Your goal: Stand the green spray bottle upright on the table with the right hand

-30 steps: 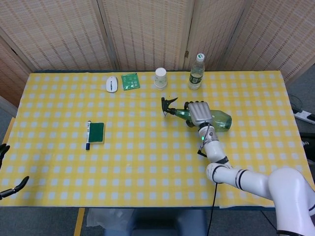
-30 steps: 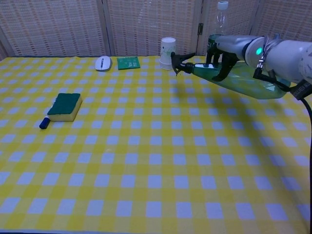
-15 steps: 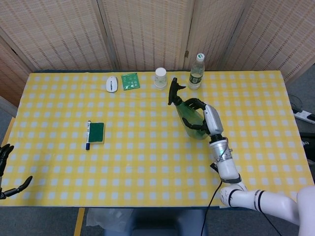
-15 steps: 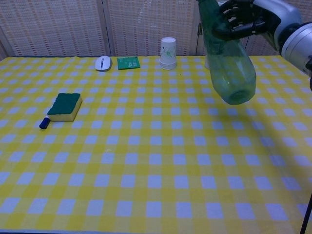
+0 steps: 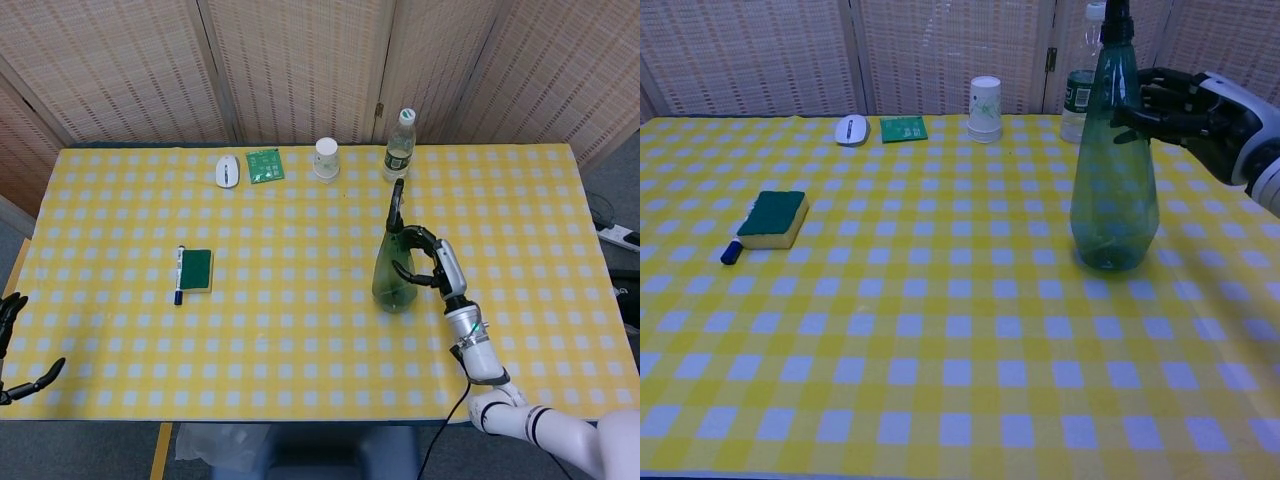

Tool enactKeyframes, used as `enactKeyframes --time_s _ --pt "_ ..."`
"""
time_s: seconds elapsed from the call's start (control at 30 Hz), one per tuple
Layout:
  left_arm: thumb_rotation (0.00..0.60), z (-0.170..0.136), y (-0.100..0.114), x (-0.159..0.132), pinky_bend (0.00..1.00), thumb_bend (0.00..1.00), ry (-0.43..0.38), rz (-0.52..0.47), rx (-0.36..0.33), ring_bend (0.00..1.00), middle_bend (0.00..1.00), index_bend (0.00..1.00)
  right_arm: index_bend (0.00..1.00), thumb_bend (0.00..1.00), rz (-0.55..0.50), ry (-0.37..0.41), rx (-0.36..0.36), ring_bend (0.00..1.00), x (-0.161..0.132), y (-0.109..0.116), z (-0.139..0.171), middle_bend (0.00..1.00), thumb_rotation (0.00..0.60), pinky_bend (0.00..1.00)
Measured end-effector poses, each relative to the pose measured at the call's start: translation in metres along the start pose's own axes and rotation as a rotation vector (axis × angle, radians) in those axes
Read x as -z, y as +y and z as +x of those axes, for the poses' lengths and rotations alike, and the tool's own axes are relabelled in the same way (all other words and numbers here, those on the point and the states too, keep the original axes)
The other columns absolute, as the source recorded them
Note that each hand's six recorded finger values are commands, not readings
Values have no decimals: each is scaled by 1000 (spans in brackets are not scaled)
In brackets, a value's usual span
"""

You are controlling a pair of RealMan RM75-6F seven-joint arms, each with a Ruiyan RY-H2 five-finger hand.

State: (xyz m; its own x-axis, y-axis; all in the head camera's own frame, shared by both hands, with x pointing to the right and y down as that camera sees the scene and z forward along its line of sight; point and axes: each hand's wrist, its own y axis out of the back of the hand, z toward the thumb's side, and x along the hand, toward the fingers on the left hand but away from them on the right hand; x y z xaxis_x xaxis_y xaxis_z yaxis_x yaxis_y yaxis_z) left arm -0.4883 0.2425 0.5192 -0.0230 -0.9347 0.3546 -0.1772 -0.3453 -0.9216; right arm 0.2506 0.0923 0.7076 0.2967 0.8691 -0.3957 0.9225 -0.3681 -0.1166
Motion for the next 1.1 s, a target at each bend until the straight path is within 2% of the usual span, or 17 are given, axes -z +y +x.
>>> enactKeyframes --time_s 0.13,0.23,0.47,0.7,0.8,1.1 --pt "247 -1 1 0 0 258 -2 -2 -2 30 104 0 643 374 26 1 -34 434 7 -5 6 406 600 397" --pt "247 -1 1 0 0 259 -3 -4 -5 31 104 0 579 375 39 10 -49 403 7 -6 11 381 600 368" --pt "245 -1 1 -1 0 258 -7 -3 -3 31 104 0 281 374 101 28 -80 305 3 -4 23 275 600 270" --pt "246 0 1 0 0 259 -7 -7 2 30 106 0 84 374 133 32 -92 232 -4 -1 36 192 600 173" --pt "247 0 1 -1 0 259 -11 -5 3 31 106 0 45 372 156 40 -93 212 -7 2 42 172 600 132" --pt "246 -1 1 -3 0 259 -19 1 0 31 106 0 28 359 169 71 -71 190 -20 12 57 151 600 80"
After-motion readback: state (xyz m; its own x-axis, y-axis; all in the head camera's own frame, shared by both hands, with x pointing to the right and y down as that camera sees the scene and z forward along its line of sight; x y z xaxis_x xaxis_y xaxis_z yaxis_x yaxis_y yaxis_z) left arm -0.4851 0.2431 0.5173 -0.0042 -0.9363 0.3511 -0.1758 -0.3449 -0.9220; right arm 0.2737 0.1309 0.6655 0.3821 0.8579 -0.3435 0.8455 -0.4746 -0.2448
